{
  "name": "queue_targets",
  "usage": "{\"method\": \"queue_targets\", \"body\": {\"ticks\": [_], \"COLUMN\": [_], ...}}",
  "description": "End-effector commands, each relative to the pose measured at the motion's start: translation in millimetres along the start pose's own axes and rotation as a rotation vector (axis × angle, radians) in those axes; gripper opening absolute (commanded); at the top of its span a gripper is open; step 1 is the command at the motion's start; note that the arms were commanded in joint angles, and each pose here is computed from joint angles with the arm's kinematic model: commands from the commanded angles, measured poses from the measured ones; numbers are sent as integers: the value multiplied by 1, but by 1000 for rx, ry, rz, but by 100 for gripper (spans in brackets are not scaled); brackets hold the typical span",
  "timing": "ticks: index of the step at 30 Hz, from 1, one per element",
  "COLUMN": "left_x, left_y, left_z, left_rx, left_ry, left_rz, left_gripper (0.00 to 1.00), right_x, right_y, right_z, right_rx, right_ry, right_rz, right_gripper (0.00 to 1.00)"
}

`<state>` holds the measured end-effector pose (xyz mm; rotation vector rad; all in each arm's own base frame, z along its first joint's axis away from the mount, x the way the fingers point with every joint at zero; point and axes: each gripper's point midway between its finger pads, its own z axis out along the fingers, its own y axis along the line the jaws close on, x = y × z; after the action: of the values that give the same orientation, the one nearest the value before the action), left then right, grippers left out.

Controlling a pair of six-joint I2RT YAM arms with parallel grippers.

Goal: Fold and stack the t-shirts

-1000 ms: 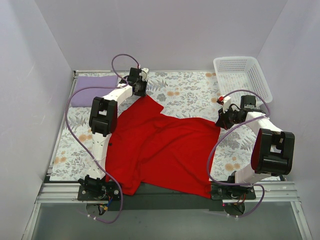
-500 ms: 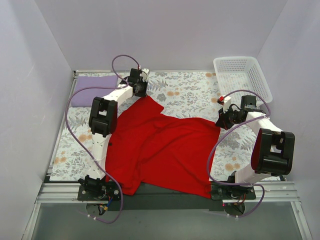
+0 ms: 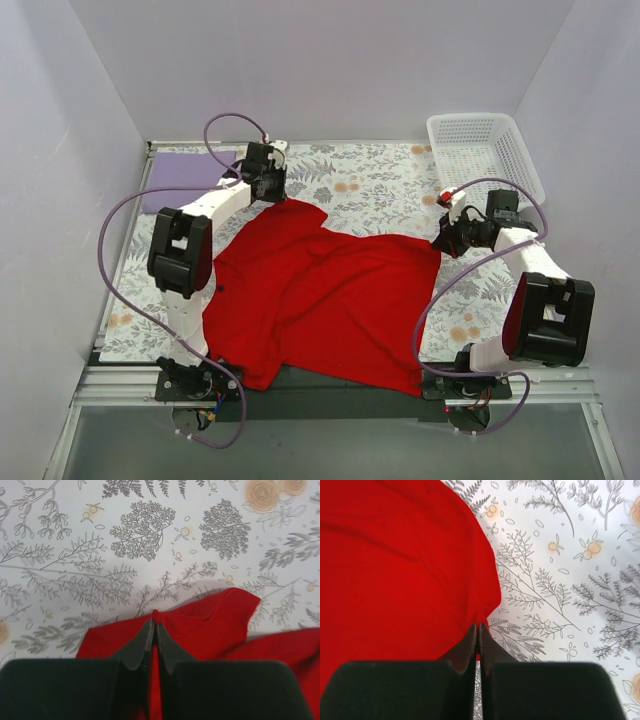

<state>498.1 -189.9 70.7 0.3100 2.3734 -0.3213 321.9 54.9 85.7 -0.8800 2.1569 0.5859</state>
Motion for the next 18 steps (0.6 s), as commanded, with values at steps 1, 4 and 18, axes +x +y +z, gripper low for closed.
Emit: {"method": "queue_targets", "body": {"ticks": [1, 4, 18], "left_x": [-42, -41, -45], "left_y": [-10, -12, -34], "left_z": [-52, -80, -236], "left_rx": [4, 11, 83], "left_ry": [-157, -195, -490], "left_rz": [-10, -28, -99], "left_gripper": [0, 0, 0], "right_x": [-16, -23, -77], "right_y": [13, 21, 69], "right_z": [-15, -24, -114], "right_rx": [-13, -9, 118], "right_ry": [-62, -83, -126], "right_rz": [-60, -110, -402], "right_gripper": [1, 1, 1]}}
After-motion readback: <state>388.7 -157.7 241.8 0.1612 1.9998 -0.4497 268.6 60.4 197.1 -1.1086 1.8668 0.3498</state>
